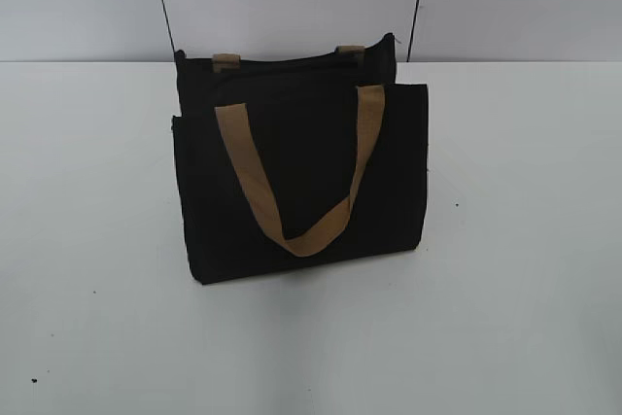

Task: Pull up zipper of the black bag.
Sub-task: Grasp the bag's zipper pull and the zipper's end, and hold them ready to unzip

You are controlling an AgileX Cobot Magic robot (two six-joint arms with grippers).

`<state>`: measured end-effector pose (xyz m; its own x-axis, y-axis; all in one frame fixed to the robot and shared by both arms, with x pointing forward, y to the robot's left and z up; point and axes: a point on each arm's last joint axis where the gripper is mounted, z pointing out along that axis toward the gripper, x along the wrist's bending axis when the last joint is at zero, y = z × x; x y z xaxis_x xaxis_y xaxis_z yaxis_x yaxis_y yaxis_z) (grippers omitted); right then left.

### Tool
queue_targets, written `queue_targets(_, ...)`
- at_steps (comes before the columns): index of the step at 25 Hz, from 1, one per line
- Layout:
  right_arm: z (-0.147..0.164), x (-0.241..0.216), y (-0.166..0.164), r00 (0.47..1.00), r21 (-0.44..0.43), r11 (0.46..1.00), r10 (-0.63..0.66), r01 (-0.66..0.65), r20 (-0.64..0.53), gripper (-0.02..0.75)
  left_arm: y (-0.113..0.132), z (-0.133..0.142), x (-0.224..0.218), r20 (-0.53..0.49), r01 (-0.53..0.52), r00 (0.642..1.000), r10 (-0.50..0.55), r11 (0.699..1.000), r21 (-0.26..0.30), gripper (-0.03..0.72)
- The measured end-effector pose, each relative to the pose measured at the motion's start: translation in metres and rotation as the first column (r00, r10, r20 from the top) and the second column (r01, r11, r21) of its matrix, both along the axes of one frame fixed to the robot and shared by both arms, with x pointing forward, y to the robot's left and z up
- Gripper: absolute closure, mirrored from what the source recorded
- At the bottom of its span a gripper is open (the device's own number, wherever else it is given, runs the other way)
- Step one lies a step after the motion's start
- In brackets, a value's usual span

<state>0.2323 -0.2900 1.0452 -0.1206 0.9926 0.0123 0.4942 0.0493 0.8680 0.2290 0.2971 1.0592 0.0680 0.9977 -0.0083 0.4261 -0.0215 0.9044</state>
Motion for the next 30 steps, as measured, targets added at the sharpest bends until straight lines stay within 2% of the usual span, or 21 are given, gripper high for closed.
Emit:
queue_targets(11,0.0,0.0,0.0,1.0,0.0,1.0,0.0,0.0,0.0,0.253,0.0,0.001,0.002,-0.006,0.0,1.0,0.0,1.0,0.0,0.251)
queue_targets(14,0.0,0.0,0.0,1.0,0.0,1.0,0.0,0.0,0.0,0.253,-0.001,0.009,0.011,-0.021,0.002,1.0,-0.002,1.0,-0.005,0.251)
queue_targets(18,0.0,0.0,0.0,1.0,0.0,1.0,0.0,0.0,0.0,0.253,-0.001,0.03,0.037,0.023,-0.005,1.0,0.005,1.0,-0.012,0.251)
queue_targets(23,0.0,0.0,0.0,1.0,0.0,1.0,0.0,0.0,0.0,0.253,-0.001,0.04,0.087,0.053,-0.015,0.998,0.017,1.0,-0.025,0.251)
queue_targets(30,0.0,0.0,0.0,1.0,0.0,1.0,0.0,0.0,0.0,0.253,-0.004,0.049,0.148,0.222,0.0,0.975,0.003,1.0,-0.013,0.251)
